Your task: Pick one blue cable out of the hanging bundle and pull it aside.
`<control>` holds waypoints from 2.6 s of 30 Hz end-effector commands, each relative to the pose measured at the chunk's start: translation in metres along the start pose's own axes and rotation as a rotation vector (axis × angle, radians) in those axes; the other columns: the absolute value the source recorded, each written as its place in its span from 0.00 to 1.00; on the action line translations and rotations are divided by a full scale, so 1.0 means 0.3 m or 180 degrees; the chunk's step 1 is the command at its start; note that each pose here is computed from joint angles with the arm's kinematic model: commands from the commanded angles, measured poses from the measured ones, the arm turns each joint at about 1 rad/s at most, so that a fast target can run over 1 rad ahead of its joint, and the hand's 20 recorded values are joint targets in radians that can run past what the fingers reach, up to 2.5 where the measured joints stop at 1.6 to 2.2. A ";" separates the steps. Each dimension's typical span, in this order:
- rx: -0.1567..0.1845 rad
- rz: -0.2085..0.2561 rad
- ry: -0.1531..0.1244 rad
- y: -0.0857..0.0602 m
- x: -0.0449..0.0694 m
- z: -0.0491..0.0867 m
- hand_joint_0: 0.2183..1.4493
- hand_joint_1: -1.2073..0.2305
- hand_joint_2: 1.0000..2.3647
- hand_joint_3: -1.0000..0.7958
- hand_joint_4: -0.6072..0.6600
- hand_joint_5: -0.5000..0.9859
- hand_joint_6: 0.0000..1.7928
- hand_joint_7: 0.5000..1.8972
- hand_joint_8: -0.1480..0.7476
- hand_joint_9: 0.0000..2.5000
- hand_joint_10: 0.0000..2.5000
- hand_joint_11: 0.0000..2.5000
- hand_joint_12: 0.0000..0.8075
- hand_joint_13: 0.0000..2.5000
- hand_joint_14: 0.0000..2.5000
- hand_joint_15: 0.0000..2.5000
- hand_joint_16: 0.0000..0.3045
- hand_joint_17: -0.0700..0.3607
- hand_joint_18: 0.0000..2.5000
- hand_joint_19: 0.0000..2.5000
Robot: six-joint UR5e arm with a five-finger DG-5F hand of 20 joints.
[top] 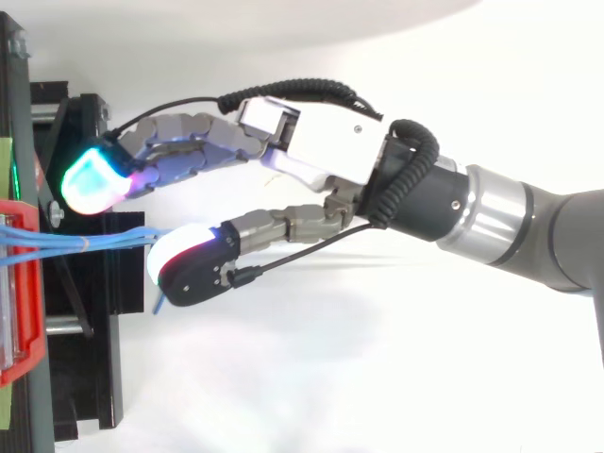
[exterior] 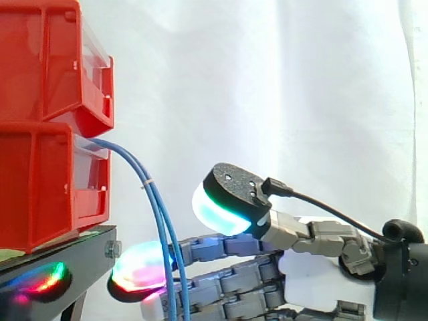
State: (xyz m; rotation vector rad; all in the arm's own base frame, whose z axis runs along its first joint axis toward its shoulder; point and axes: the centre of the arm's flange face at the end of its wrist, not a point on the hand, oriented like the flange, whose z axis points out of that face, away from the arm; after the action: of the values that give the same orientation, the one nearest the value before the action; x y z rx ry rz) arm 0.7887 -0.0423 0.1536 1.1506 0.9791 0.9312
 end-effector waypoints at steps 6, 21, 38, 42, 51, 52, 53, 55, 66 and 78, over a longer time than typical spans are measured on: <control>-0.0153 0.0011 0.0050 0.014 0.034 0.024 0.20 0.39 0.00 0.28 0.70 0.24 0.28 0.22 0.46 0.26 0.00 0.06 0.34 0.24 0.00 0.09 0.12 0.35 0.15 0.06; -0.0191 0.0006 0.0202 0.022 0.053 0.023 0.21 0.41 0.00 0.28 0.73 0.26 0.28 0.31 0.46 0.27 0.00 0.07 0.34 0.25 0.00 0.10 0.11 0.34 0.15 0.07; -0.0214 0.0030 0.0252 0.033 0.059 0.027 0.24 0.41 0.00 0.28 0.71 0.29 0.28 0.42 0.45 0.28 0.00 0.07 0.32 0.26 0.00 0.10 0.11 0.33 0.16 0.07; -0.0204 0.0027 0.0289 0.032 0.065 0.024 0.25 0.41 0.00 0.29 0.70 0.29 0.28 0.45 0.45 0.29 0.00 0.07 0.32 0.26 0.00 0.10 0.10 0.33 0.16 0.07; -0.0189 0.0045 0.0308 0.047 0.049 0.028 0.26 0.42 0.00 0.30 0.69 0.29 0.28 0.49 0.44 0.29 0.00 0.07 0.31 0.26 0.00 0.10 0.10 0.32 0.16 0.07; -0.0176 0.0039 0.0311 0.044 0.049 0.025 0.26 0.42 0.00 0.30 0.68 0.30 0.28 0.50 0.45 0.29 0.00 0.08 0.31 0.27 0.00 0.11 0.10 0.32 0.16 0.07; -0.0173 0.0037 0.0316 0.052 0.048 0.026 0.26 0.42 0.00 0.30 0.68 0.30 0.28 0.51 0.45 0.29 0.00 0.08 0.31 0.27 0.00 0.11 0.10 0.32 0.16 0.07; -0.0155 0.0029 0.0320 0.063 0.045 0.024 0.26 0.42 0.00 0.30 0.67 0.30 0.28 0.52 0.45 0.29 0.00 0.08 0.31 0.27 0.00 0.11 0.10 0.32 0.16 0.07; -0.0125 0.0015 0.0326 0.078 0.041 0.022 0.29 0.43 0.01 0.33 0.65 0.30 0.28 0.58 0.44 0.30 0.00 0.08 0.30 0.27 0.00 0.11 0.10 0.31 0.16 0.07; -0.0050 -0.0019 0.0341 0.147 0.024 0.025 0.28 0.47 0.00 0.31 0.64 0.31 0.28 0.58 0.44 0.32 0.00 0.08 0.31 0.28 0.00 0.11 0.10 0.31 0.16 0.08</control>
State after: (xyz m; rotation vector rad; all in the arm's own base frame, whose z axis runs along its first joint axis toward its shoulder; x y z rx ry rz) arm 0.7938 -0.0296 0.1932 1.0870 1.0497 1.0085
